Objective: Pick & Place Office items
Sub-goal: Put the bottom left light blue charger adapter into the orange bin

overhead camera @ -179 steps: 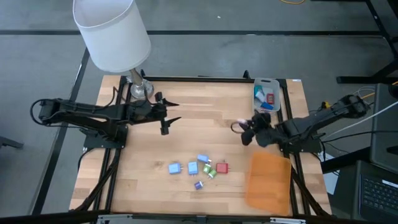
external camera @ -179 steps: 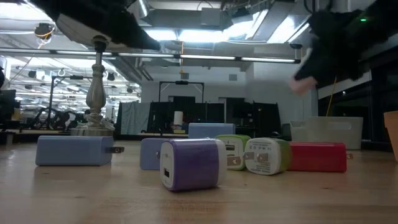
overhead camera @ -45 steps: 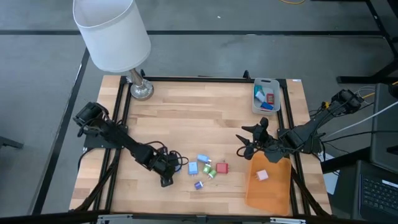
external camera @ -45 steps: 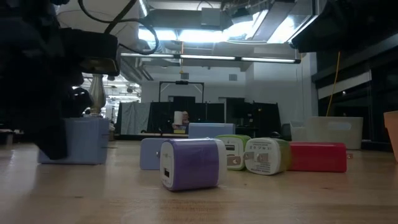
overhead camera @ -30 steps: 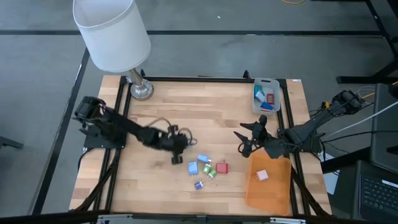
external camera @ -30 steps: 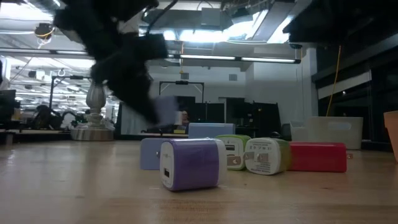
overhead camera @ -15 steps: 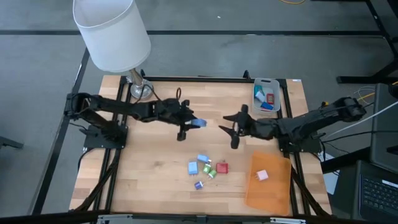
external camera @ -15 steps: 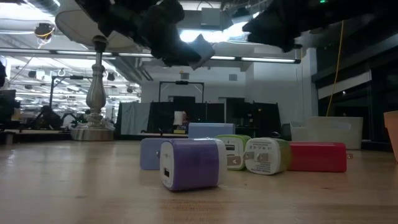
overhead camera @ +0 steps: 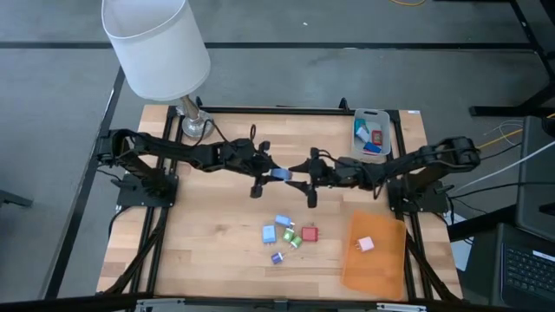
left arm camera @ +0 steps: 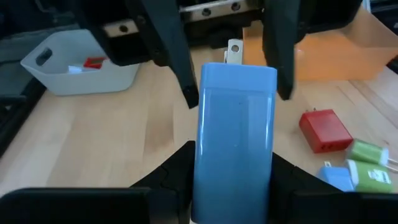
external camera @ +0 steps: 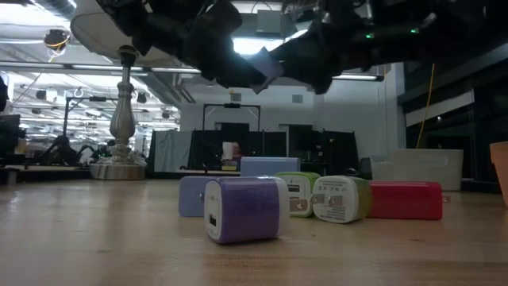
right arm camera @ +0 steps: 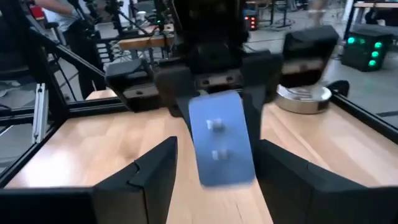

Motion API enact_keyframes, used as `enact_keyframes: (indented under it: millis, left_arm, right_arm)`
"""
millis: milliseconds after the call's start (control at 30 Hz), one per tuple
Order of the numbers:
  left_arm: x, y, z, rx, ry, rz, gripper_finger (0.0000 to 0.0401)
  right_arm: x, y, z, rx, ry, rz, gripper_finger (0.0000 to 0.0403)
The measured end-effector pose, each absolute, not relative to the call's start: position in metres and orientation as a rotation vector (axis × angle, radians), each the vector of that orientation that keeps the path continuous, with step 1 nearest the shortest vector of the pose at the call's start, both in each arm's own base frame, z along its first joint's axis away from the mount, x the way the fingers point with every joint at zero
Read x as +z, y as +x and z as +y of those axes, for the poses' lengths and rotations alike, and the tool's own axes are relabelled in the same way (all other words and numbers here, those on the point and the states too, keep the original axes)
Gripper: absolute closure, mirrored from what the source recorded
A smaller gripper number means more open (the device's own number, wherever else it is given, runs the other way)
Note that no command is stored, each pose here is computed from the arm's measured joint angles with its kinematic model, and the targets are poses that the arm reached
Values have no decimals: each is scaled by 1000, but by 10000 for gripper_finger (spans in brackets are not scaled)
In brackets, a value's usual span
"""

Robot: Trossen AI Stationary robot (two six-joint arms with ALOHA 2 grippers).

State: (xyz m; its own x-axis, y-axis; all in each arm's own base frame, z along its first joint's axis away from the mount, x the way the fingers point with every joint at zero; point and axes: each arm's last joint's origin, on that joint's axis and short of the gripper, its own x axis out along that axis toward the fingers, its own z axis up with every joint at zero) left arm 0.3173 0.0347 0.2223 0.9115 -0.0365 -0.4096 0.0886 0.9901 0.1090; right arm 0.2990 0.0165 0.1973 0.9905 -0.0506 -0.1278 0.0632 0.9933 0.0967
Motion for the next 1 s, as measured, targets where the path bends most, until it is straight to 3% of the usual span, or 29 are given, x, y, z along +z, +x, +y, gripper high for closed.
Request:
enact_keyframes:
  millis: [333, 1000]
  left_arm:
    - [221, 317, 34, -65, 123, 433, 289]
    - [216, 315, 37, -4, 152, 491, 289]
  right_arm:
    - [207, 329, 17, -7, 57, 167, 195]
    - [198, 327, 16, -48, 22, 272, 209]
